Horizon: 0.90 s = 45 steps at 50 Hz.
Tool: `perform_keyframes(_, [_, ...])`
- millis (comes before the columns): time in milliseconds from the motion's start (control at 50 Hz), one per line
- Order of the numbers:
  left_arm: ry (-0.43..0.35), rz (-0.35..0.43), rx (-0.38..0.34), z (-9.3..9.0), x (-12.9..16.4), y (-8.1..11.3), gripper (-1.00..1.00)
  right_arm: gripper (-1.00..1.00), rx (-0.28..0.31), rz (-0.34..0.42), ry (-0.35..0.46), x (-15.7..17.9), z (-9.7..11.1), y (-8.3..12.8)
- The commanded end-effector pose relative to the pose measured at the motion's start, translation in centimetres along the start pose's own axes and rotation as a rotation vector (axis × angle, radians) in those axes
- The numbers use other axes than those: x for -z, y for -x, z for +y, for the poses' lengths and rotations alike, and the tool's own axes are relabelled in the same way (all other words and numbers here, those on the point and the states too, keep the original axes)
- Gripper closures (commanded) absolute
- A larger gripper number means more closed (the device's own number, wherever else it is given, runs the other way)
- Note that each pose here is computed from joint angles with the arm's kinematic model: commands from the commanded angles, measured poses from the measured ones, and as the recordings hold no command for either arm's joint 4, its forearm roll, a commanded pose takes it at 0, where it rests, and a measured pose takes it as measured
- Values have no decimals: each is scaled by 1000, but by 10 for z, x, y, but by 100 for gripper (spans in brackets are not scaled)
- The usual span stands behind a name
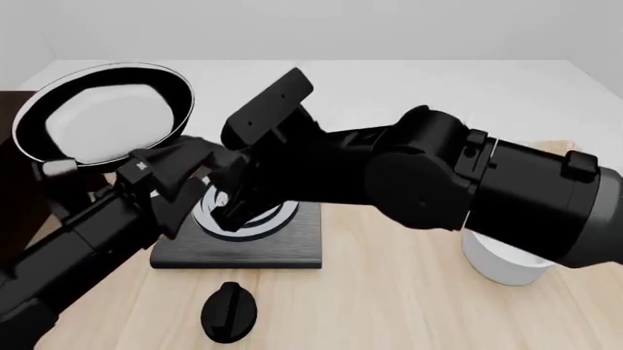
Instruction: Put the frying pan on the cabinet shelf.
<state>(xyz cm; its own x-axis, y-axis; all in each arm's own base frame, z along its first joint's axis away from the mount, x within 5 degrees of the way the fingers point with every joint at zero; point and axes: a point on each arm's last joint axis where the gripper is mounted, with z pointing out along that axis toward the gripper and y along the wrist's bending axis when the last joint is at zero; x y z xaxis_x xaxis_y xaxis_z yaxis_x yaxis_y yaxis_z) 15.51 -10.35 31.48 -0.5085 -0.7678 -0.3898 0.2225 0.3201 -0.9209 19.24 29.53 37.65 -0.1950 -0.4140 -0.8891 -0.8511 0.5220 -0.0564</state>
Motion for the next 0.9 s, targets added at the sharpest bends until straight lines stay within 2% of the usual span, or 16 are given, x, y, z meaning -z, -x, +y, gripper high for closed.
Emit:
perform_keyframes(20, [-12, 1, 19, -2, -8, 0, -100, 100, -15, -49, 9, 9, 3, 10])
perform_keyframes(100, [-18, -5, 15, -6, -11, 2, -100, 100, -16, -46, 11, 7, 4, 7])
perform_keyframes(280, [-12, 9, 21, 2, -18, -4, -100, 100, -16, -40, 16, 8, 6, 5])
perform_keyframes(540, [-23, -3, 22, -1, -20, -1, -100, 100, -17, -39, 19, 7, 7, 2])
perform_keyframes(560, [-24, -4, 22, -1, -20, -1, 100, 100, -18, -38, 19, 7, 7, 2])
perform_keyframes(760, [-16, -7, 17, 0, -21, 0, 100, 100, -23, -40, 21, 8, 8, 0])
perform_keyframes(900, [-13, -15, 13, 2, -21, 1, 100, 100, -14, -68, 13, 17, 5, 3])
